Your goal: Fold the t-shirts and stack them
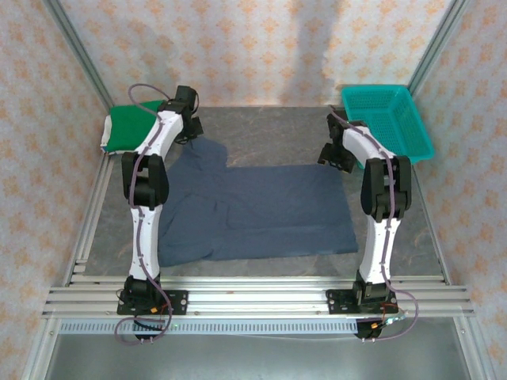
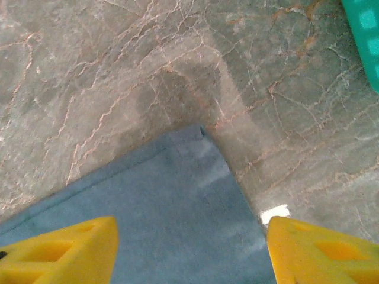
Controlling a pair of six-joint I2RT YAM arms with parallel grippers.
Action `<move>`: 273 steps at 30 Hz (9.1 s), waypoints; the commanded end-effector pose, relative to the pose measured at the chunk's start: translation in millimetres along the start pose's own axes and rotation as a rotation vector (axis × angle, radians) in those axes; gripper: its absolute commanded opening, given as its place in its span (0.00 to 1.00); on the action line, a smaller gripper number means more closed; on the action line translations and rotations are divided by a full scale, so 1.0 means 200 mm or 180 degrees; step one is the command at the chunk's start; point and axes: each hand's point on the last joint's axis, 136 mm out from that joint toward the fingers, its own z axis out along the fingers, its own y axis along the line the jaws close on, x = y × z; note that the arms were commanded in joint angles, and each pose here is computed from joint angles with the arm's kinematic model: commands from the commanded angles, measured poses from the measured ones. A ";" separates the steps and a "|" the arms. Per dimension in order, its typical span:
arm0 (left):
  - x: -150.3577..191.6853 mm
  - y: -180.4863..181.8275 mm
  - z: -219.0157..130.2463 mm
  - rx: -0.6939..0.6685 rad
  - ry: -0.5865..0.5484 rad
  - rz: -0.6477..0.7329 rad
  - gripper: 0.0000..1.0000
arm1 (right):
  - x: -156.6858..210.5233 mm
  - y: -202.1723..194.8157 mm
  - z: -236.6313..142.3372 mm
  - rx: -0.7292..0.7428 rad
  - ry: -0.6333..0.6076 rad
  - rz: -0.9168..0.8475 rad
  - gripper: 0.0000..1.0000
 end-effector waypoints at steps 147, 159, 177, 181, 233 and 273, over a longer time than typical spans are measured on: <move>1.46 -0.05 -0.40 0.0181 0.1147 0.1064 0.38 | 0.80 -0.16 -0.61 -0.1446 -0.0349 -0.0206 0.99; 1.52 -0.09 -0.49 0.0237 0.1039 0.1211 0.04 | 0.76 -0.16 -0.60 -0.1437 -0.0429 -0.0128 0.99; 2.00 -0.37 -0.95 0.0942 0.0655 0.1780 0.57 | 0.69 -0.18 -0.49 -0.1172 -0.0389 0.0031 0.99; 1.84 -0.31 -1.05 0.0998 0.0261 0.1581 0.76 | 0.68 -0.17 -0.47 -0.1110 -0.0331 0.0013 1.00; 1.21 0.41 -0.28 -0.0751 0.0604 -0.0014 0.55 | 0.60 -0.50 -0.14 -0.0138 0.0105 0.0642 0.44; 0.22 -0.40 0.17 -0.0125 0.0152 0.0325 0.54 | 1.14 -0.74 -0.09 0.0404 0.0950 0.1132 0.01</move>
